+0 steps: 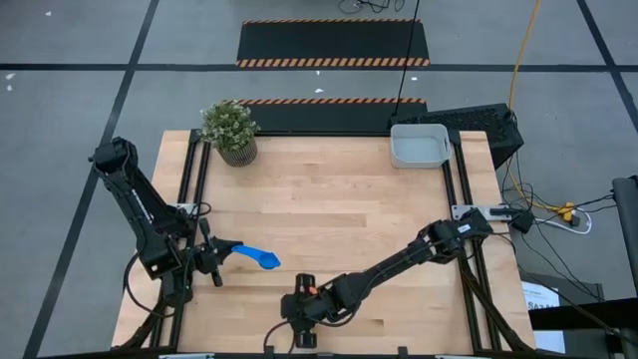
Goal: Nest measuring cups in basket
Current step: Stack the light blue measuring cup on the red measuring cup
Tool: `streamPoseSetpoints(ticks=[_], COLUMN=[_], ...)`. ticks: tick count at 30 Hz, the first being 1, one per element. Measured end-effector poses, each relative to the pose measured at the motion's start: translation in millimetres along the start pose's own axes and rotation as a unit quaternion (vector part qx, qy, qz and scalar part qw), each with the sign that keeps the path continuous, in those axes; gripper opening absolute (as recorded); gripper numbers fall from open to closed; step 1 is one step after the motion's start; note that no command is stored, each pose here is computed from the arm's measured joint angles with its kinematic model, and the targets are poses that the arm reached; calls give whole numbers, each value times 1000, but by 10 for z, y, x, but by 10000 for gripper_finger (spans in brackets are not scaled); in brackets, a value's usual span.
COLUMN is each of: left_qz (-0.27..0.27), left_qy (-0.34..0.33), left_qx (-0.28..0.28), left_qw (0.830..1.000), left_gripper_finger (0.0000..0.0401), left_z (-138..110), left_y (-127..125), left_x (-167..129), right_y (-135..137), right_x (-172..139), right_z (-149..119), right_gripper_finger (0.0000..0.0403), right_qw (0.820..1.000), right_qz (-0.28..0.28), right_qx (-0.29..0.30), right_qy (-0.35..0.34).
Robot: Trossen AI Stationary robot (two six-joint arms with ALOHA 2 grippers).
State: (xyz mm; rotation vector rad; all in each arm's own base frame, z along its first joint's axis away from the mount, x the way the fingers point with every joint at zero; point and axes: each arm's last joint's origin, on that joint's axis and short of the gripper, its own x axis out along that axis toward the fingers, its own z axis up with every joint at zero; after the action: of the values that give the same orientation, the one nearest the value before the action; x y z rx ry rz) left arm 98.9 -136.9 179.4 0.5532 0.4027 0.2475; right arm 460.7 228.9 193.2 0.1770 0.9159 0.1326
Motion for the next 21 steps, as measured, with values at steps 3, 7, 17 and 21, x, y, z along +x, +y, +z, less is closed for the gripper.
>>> streamPoseSetpoints(ticks=[3, 7, 17, 21], left_qz=[0, 0, 0, 1], left_qy=[0, 0, 0, 0], left_qx=[3, 4, 4, 1], left_qw=[1000, 1000, 1000, 1000], left_gripper_finger=[1, 1, 1, 1], left_z=[1, 1, 0, 0], left_y=[0, 0, 1, 1], left_x=[1, 1, 1, 1], right_y=[-83, -183, -468, -519], right_x=[21, 33, 44, 18], right_z=[10, 34, -35, -55], right_gripper_finger=[69, 67, 67, 67], right_qw=[1000, 1000, 993, 990], right_qz=[-7, -18, -68, -81], right_qx=[5, 9, 39, 46], right_qy=[3, 8, 83, 102])
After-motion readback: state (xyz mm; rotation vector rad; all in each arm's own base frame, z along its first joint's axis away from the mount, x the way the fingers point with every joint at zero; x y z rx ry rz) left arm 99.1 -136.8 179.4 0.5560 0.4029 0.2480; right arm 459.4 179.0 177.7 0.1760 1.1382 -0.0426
